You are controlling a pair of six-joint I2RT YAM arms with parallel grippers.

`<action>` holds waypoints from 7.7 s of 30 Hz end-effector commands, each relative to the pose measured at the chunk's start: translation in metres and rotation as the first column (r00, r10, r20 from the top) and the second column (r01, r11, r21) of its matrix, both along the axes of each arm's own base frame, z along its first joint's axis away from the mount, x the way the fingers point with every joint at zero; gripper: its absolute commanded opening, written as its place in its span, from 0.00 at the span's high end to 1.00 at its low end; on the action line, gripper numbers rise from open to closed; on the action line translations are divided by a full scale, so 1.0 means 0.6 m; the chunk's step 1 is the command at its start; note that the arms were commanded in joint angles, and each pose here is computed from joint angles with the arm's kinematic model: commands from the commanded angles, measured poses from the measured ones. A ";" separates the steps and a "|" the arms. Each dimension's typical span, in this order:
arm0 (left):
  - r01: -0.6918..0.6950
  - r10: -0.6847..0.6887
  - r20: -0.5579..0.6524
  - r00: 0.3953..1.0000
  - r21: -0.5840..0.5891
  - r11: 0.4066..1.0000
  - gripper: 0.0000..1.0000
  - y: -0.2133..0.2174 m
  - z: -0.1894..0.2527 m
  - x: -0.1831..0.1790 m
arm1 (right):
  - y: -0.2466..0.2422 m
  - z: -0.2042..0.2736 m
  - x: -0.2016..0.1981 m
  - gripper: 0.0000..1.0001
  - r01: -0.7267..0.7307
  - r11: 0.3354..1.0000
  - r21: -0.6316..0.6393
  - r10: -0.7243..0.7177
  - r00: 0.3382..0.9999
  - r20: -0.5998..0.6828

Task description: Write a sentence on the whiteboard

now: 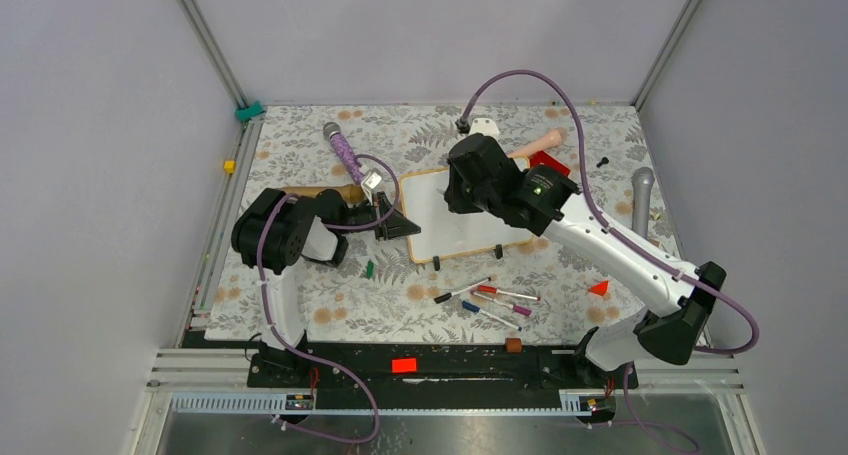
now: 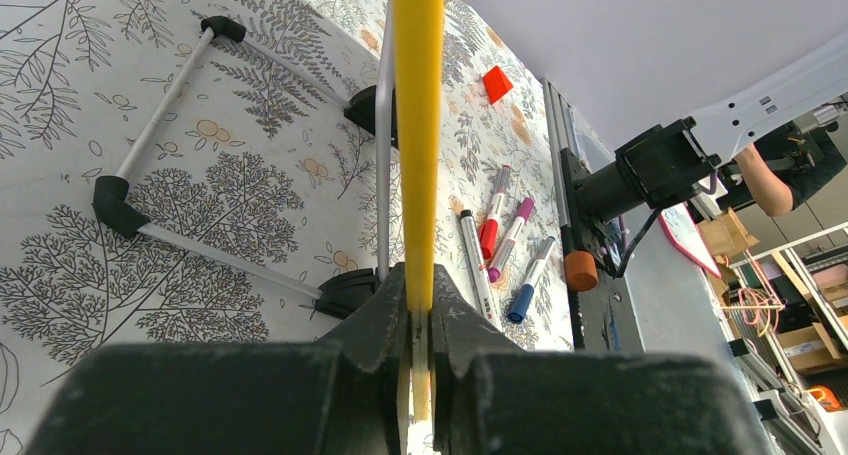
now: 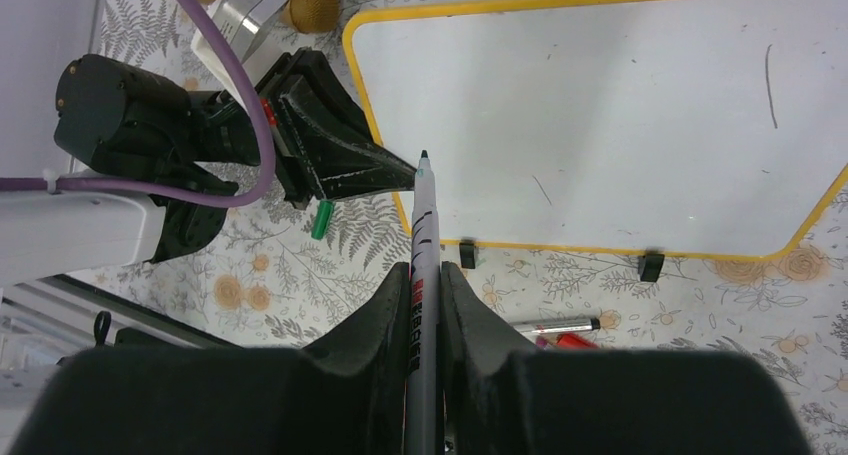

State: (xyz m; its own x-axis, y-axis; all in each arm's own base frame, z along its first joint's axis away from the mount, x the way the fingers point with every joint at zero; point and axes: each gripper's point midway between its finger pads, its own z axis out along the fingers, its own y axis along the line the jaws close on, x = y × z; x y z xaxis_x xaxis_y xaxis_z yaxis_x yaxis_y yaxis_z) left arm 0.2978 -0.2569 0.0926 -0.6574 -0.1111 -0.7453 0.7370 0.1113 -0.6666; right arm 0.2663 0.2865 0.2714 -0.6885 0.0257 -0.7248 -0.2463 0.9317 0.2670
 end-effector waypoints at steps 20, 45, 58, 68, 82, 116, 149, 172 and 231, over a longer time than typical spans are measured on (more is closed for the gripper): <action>0.056 -0.052 0.133 0.990 -0.027 0.998 1.00 -0.011 0.049 -0.011 | -0.094 0.030 -0.001 1.00 0.373 0.921 0.116 -0.378 0.926 0.023; 0.050 -0.047 0.096 0.994 -0.025 0.998 1.00 -0.011 0.039 -0.013 | 0.007 0.033 -0.010 1.00 0.021 0.997 -0.070 -0.011 0.990 0.137; 0.042 -0.040 0.073 0.997 -0.025 0.999 1.00 -0.011 0.034 -0.013 | 0.085 0.007 -0.004 1.00 -0.126 0.985 -0.115 0.145 0.974 0.176; 0.048 -0.046 0.075 0.996 -0.024 0.999 1.00 -0.011 0.034 -0.017 | 0.093 -0.011 0.024 1.00 -0.088 0.980 -0.179 0.123 0.974 0.192; 0.049 -0.047 0.077 0.996 -0.023 0.999 1.00 -0.011 0.034 -0.020 | 0.106 -0.021 0.056 1.00 -0.068 0.988 -0.137 0.089 0.984 0.154; 0.057 -0.054 0.092 0.994 -0.023 0.998 1.00 -0.012 0.037 -0.023 | 0.118 -0.056 0.094 1.00 -0.070 0.982 -0.176 0.093 0.988 0.122; 0.059 -0.056 0.101 0.993 -0.022 0.998 1.00 -0.011 0.038 -0.023 | 0.083 -0.079 0.112 1.00 0.010 0.969 -0.249 0.021 0.992 0.125; 0.058 -0.055 0.103 0.993 -0.022 0.998 1.00 -0.011 0.038 -0.023 | 0.046 -0.064 0.109 1.00 0.054 0.968 -0.244 -0.022 0.991 0.134; 0.060 -0.058 0.105 0.993 -0.023 0.998 1.00 -0.012 0.040 -0.022 | 0.064 -0.128 0.062 1.00 -0.068 0.981 -0.184 0.072 0.997 0.016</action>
